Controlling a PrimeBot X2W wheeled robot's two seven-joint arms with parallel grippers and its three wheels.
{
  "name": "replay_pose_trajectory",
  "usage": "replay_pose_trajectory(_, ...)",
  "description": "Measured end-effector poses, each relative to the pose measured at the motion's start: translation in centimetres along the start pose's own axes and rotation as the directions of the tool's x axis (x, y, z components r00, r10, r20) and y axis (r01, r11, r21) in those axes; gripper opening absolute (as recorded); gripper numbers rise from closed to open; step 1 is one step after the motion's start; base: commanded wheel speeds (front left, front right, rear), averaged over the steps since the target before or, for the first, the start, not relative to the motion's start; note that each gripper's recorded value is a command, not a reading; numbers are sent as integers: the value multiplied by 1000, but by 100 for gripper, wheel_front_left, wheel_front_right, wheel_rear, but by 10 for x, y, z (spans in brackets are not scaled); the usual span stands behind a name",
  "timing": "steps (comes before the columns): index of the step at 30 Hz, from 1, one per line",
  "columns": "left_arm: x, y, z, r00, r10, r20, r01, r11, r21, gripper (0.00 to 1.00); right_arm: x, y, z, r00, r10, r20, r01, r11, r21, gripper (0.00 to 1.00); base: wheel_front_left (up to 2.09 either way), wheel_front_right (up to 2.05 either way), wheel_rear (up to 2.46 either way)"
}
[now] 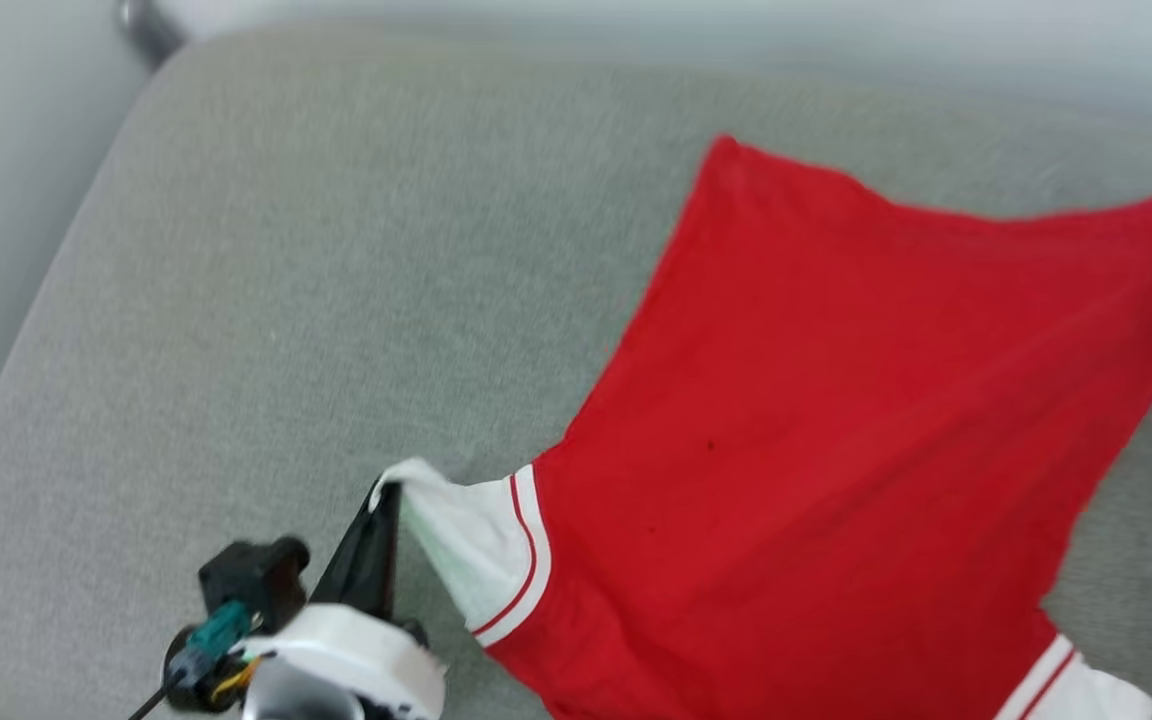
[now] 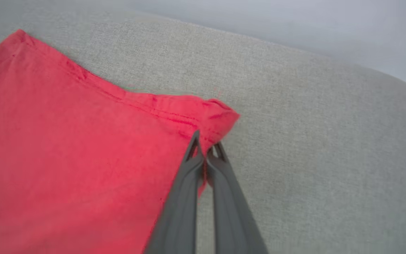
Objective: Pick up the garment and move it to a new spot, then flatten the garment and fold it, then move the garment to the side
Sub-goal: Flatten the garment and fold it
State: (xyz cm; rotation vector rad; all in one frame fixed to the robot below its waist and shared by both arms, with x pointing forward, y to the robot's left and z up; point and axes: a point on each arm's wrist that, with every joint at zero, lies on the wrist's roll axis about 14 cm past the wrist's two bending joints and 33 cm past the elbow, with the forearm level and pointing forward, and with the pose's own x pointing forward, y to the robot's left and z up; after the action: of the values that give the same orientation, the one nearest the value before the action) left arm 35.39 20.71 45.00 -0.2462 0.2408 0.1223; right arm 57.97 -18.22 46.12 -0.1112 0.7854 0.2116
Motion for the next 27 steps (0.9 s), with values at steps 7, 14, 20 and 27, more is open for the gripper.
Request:
replay_pose_trajectory(7, -30, 15, 0, 1000, 29, -6, -29, 999, -13, 0, -71, -36, -58, 996, -75, -52, 73, 997, -33, 0, 0, 0, 0)
replay_pose_trajectory(14, -44, 13, 0, 1000, 5, -15, -5, 1000, -3, 0, -135, -61, -191, 963, -110, -245, 132, 988, 75, 0, 0, 0, 0)
replay_pose_trajectory(20, -38, -8, 2, 998, -64, -23, 64, 998, 12, 0, -174, -48, -299, 923, -59, -380, 162, 956, 244, 0, 0, 0, 0)
replay_pose_trajectory(27, -29, -24, 0, 992, -115, -48, 116, 993, 28, 0, -183, -32, -321, 945, -37, -325, 159, 920, 358, 100, 0, 0, 0)
